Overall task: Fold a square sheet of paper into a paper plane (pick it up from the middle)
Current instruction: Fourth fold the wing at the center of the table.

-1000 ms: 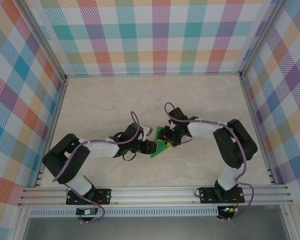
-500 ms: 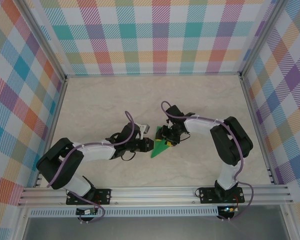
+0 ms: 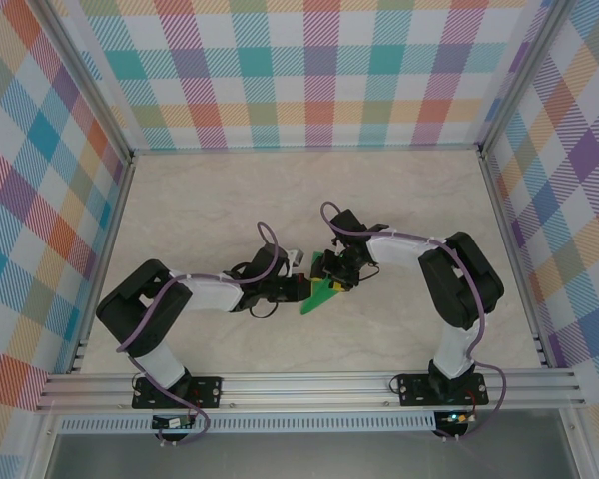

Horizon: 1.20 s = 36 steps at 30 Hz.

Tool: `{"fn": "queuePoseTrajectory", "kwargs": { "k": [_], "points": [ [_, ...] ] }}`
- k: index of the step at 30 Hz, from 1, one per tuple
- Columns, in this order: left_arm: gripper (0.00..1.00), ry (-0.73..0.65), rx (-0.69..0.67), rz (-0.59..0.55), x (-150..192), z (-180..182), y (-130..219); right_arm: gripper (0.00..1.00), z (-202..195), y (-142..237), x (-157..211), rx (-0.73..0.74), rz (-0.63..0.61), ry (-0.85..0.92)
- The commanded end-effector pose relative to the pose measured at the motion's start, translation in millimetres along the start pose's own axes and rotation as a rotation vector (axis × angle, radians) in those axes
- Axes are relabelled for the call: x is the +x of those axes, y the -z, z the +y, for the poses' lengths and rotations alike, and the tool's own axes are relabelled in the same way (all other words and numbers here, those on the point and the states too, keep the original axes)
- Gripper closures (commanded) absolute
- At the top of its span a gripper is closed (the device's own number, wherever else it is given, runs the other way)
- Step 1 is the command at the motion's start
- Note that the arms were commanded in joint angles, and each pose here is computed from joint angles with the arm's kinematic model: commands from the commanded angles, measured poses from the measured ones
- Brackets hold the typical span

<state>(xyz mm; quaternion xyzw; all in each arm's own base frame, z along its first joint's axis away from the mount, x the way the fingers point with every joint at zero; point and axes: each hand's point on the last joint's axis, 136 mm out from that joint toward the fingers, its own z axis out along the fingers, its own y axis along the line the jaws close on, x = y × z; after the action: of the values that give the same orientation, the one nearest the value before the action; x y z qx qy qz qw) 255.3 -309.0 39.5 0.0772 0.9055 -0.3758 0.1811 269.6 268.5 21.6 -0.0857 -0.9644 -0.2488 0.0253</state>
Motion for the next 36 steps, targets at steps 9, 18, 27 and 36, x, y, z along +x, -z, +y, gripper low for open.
{"fn": "queuePoseTrajectory", "kwargs": {
  "k": [9,18,27,36],
  "points": [
    [0.98,0.021,-0.071,-0.008,-1,16,1,0.47,-35,-13,11,0.113,0.015,-0.001],
    [0.98,0.012,-0.049,-0.006,-2,10,2,0.61,-42,-18,12,0.160,0.047,-0.042],
    [0.95,-0.008,-0.004,-0.056,-19,-13,18,0.61,-51,-22,15,0.203,0.068,-0.050],
    [0.95,0.007,0.017,-0.031,-17,-13,10,0.56,-51,-25,15,0.206,0.090,-0.041]
  ]
}}
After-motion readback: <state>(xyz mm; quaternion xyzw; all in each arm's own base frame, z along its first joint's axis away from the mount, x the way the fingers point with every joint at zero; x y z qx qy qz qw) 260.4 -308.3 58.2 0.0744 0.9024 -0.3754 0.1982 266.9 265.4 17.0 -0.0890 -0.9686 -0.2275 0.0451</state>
